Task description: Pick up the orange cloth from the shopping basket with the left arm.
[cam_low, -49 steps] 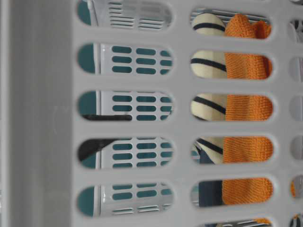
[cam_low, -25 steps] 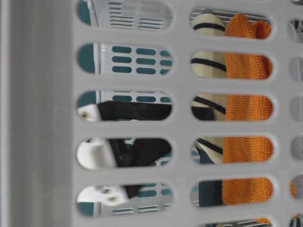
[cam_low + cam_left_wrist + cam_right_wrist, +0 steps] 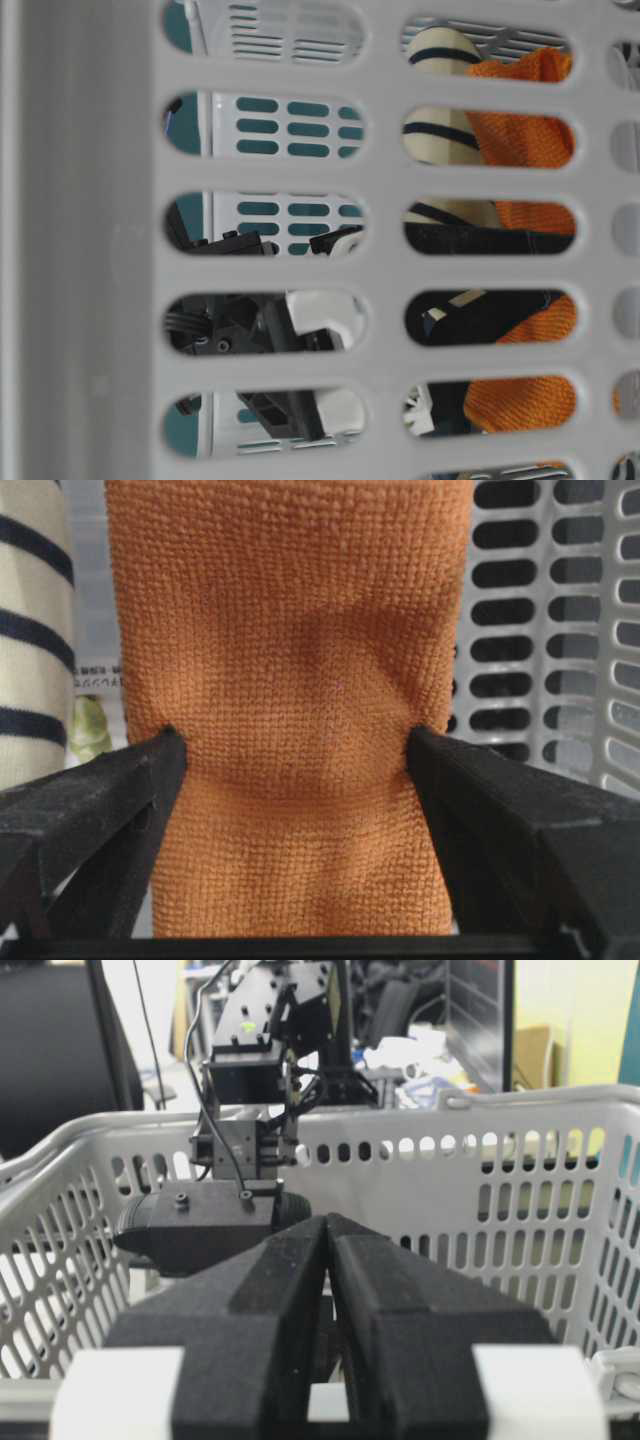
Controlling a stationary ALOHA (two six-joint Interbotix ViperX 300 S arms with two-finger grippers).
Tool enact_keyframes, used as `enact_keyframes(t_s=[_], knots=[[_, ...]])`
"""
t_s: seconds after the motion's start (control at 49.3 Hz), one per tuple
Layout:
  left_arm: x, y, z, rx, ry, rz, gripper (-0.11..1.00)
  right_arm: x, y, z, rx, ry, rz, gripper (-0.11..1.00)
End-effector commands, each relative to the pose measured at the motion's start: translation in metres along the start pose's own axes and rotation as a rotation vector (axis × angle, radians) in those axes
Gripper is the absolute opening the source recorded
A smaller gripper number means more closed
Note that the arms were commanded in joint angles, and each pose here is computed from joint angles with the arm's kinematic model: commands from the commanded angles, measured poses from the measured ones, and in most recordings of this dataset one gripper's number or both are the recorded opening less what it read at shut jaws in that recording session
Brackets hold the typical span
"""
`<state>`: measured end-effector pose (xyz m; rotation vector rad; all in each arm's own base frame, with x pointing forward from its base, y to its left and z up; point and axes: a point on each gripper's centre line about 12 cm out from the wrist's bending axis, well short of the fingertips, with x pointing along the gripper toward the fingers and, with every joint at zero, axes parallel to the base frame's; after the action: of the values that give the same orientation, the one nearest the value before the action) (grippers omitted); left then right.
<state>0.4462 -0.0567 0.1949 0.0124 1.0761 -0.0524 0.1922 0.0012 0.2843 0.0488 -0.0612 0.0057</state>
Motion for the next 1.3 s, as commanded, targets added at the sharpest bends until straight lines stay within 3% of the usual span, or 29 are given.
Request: enact_keyframes(t_s=[0.0,0.061,0.264,0.324,0.588,1.075,1.278], knots=[[0.000,0.001,0.000,0.003,-0.003,0.002,0.86,0.001,0.000,0.002,0.004,-0.006,-0.002,0.00],[0.000,0.001,0.000,0.006,-0.003,0.002,0.78,0.001,0.000,0.002,0.004,-0.005,-0.002,0.00],[-0.008,0.000,0.005,0.026,-0.025,0.000,0.26,0.001,-0.001,0.002,0.004,-0.005,-0.004,0.00],[-0.014,0.001,0.007,0.024,-0.035,0.000,0.17,0.001,0.000,0.001,0.004,-0.005,-0.002,0.00],[-0.067,0.007,0.030,0.011,-0.099,0.007,0.17,0.001,-0.001,0.002,0.004,-0.005,-0.004,0.00],[-0.229,0.012,0.092,-0.005,-0.163,0.020,0.17,-0.003,-0.001,0.006,0.004,-0.029,-0.004,0.00],[-0.248,0.011,0.099,-0.006,-0.105,0.023,0.17,-0.005,-0.001,0.007,0.004,-0.029,-0.004,0.00]])
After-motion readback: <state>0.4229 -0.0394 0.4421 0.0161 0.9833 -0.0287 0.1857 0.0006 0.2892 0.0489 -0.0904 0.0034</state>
